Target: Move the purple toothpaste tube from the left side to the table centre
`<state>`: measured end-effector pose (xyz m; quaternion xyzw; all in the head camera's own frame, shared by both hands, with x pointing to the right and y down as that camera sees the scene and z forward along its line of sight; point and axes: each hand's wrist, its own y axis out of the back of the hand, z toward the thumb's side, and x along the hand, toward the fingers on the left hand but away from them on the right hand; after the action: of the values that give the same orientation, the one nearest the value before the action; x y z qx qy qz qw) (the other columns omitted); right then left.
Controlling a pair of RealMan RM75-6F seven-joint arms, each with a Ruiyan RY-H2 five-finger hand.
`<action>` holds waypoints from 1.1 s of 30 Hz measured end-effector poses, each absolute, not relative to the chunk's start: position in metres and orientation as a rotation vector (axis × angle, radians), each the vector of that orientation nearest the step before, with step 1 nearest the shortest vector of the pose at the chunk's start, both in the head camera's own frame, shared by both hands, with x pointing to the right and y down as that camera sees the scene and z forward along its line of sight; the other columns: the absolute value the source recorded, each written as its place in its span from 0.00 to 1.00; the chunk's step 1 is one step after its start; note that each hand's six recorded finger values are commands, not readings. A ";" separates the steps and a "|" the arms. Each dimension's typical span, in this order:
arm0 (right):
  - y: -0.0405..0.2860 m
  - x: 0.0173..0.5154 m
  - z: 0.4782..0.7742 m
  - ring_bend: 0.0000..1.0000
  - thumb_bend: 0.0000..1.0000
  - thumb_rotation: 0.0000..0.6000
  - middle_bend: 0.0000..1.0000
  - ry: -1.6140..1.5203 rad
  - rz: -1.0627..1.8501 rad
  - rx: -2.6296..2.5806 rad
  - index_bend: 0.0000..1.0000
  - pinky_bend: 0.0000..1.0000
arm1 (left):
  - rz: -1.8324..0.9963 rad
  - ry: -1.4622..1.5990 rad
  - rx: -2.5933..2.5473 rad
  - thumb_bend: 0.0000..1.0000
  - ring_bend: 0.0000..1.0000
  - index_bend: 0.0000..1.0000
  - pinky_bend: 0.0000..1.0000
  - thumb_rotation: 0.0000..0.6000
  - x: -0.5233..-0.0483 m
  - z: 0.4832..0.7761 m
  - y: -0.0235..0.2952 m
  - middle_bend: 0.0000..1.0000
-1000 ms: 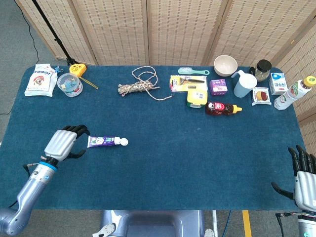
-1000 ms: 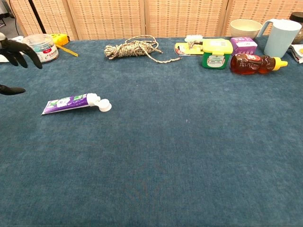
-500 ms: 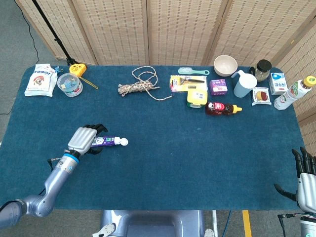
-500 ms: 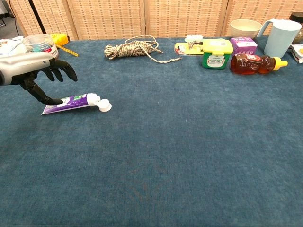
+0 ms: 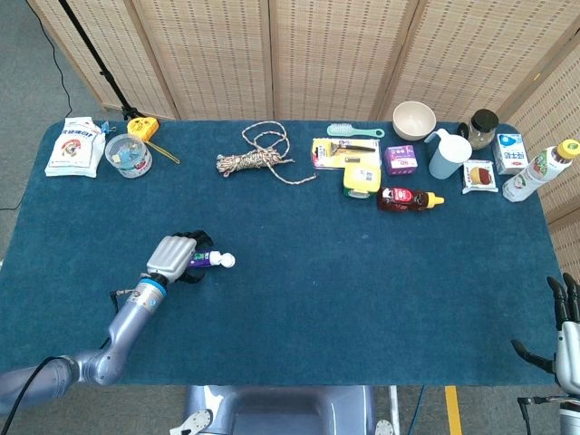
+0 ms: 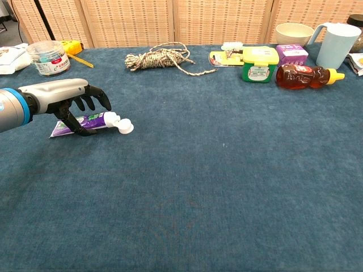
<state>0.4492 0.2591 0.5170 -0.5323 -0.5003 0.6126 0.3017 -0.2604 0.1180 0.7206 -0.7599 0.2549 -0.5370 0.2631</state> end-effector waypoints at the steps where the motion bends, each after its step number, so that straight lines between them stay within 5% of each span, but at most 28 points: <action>1: 0.260 0.450 0.517 0.00 0.00 1.00 0.00 -1.328 1.626 -1.410 0.02 0.00 | -1.453 0.691 -2.056 0.32 0.24 0.28 0.25 1.00 -0.260 0.721 0.118 0.22; 7: 0.261 0.453 0.514 0.00 0.00 1.00 0.00 -1.336 1.632 -1.399 0.02 0.00 | -1.459 0.692 -2.063 0.40 0.25 0.28 0.25 1.00 -0.258 0.725 0.118 0.22; 18: 0.265 0.458 0.509 0.00 0.00 1.00 0.00 -1.354 1.646 -1.377 0.02 0.00 | -1.482 0.720 -2.081 0.41 0.28 0.30 0.29 1.00 -0.255 0.734 0.121 0.23; 23: 0.266 0.459 0.507 0.00 0.00 1.00 0.00 -1.359 1.645 -1.372 0.02 0.00 | -1.479 0.742 -2.083 0.43 0.35 0.38 0.36 1.00 -0.254 0.734 0.121 0.30; 33: 0.265 0.459 0.506 0.00 0.00 1.00 0.00 -1.359 1.644 -1.369 0.02 0.00 | -1.465 0.742 -2.096 0.64 0.41 0.45 0.43 1.00 -0.258 0.732 0.126 0.37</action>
<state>0.4593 0.2646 0.5058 -0.5153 -0.5118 0.6189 0.2990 -0.2578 0.1260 0.7316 -0.7647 0.2708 -0.5345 0.2369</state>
